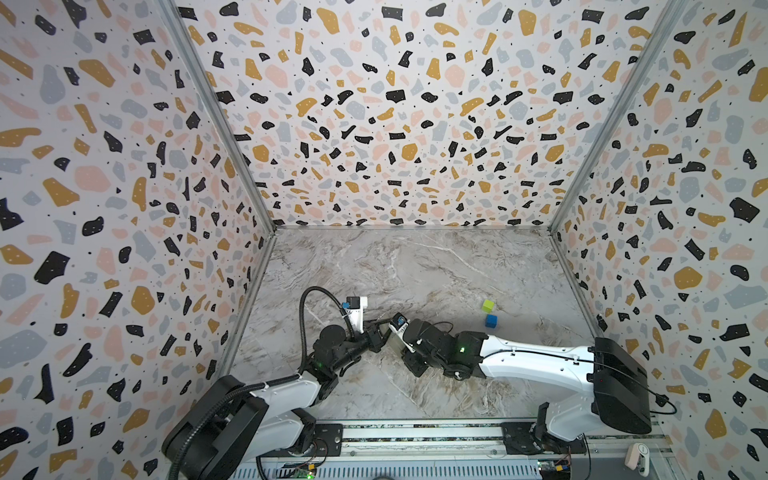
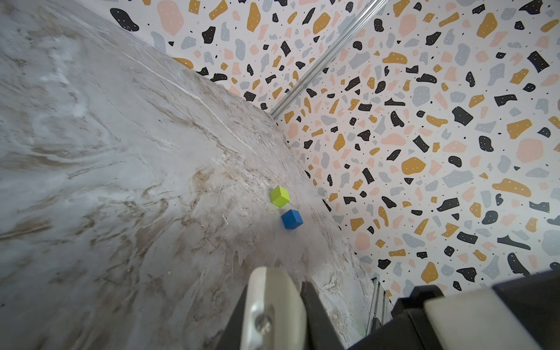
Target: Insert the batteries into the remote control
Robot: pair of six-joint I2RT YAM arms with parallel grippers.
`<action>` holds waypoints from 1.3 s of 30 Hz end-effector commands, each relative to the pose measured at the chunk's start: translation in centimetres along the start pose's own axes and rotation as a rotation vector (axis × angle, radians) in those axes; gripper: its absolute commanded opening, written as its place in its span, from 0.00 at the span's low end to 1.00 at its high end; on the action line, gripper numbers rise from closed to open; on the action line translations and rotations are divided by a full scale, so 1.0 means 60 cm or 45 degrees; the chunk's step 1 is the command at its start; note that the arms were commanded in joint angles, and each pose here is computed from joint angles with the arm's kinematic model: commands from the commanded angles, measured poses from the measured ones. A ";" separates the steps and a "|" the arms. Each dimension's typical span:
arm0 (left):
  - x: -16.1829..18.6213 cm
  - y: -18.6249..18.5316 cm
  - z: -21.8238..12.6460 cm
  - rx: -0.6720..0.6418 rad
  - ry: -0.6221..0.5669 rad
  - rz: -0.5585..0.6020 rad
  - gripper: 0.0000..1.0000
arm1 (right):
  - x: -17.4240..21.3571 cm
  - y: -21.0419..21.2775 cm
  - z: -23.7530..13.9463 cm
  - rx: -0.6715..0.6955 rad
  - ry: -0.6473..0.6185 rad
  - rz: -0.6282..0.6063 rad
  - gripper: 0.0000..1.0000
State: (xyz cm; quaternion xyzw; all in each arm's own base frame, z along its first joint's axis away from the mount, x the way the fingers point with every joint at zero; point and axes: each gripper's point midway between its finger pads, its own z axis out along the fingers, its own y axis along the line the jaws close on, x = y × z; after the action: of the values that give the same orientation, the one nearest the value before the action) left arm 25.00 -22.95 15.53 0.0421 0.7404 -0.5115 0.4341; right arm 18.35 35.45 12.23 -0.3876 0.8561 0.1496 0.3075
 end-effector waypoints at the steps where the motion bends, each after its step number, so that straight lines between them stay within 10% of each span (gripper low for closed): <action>1: -0.015 -0.038 0.005 0.112 -0.013 0.046 0.00 | -0.032 -0.022 -0.010 0.092 -0.062 0.050 0.00; 28: -0.004 -0.063 0.011 0.193 0.032 0.063 0.00 | -0.049 -0.011 0.002 0.037 -0.028 -0.002 0.00; 39: -0.002 -0.066 0.010 0.205 0.036 0.059 0.00 | -0.050 -0.002 -0.010 0.013 -0.046 -0.052 0.18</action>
State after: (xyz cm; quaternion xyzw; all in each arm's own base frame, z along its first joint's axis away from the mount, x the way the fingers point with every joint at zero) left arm 25.11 -23.29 15.24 0.0462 0.7448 -0.5082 0.4300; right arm 18.77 35.72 11.97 -0.4041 0.8577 0.1301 0.2901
